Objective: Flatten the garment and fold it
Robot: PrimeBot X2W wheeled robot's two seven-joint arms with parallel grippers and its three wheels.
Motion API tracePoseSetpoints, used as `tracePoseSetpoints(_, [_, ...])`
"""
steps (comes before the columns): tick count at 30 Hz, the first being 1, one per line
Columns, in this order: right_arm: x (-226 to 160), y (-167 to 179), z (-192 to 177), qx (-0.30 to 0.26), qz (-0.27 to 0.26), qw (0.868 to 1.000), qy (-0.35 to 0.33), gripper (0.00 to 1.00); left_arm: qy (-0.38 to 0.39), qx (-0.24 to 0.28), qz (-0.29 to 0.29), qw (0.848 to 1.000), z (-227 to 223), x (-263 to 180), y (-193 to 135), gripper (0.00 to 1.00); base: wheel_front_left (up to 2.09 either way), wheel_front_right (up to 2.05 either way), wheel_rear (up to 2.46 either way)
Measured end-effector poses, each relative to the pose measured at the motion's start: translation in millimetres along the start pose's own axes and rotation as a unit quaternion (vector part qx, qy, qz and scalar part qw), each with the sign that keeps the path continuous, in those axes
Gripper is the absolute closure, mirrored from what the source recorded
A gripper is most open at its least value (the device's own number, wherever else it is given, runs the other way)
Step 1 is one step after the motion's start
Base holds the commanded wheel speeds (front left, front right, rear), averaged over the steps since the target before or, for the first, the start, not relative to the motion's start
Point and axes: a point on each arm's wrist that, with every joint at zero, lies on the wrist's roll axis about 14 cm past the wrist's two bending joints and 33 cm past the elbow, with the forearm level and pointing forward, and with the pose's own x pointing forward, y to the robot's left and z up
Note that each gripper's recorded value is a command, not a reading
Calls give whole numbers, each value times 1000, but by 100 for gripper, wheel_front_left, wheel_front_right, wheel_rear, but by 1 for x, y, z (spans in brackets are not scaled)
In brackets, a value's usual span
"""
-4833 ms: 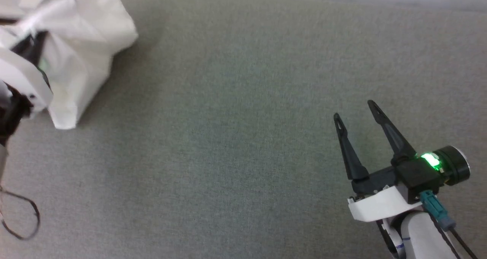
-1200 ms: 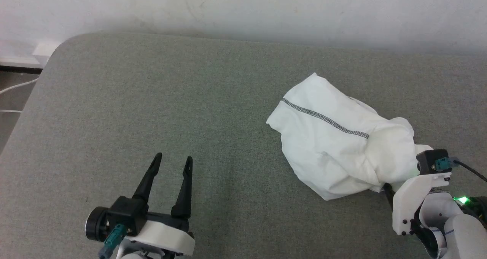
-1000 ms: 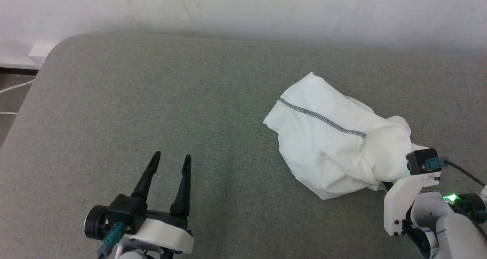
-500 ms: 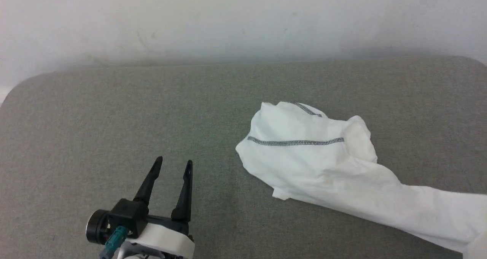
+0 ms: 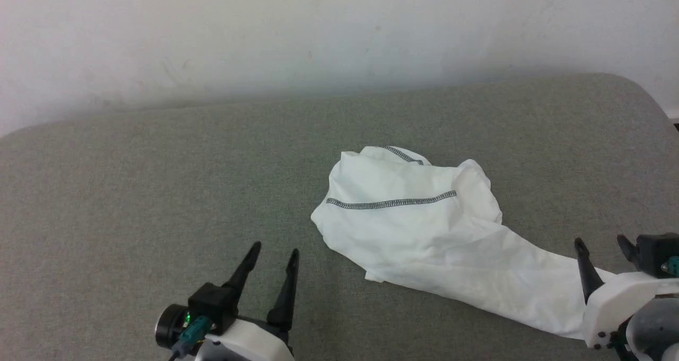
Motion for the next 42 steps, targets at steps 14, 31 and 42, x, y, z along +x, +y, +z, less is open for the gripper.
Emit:
tracePoseSetpoints(14, [19,39,20,8,37,997,-71,0,189,-2,-70,980,-59,83,-22,0,0,0,0])
tracePoseSetpoints(31, [29,41,-11,2,35,999,-31,0,167,-15,-73,983,-68,113,-6,100,0,0,0])
tracePoseSetpoints(42, [29,86,-3,-8,102,994,-38,0,-38,21,121,992,45,57,110,100,0,0,0])
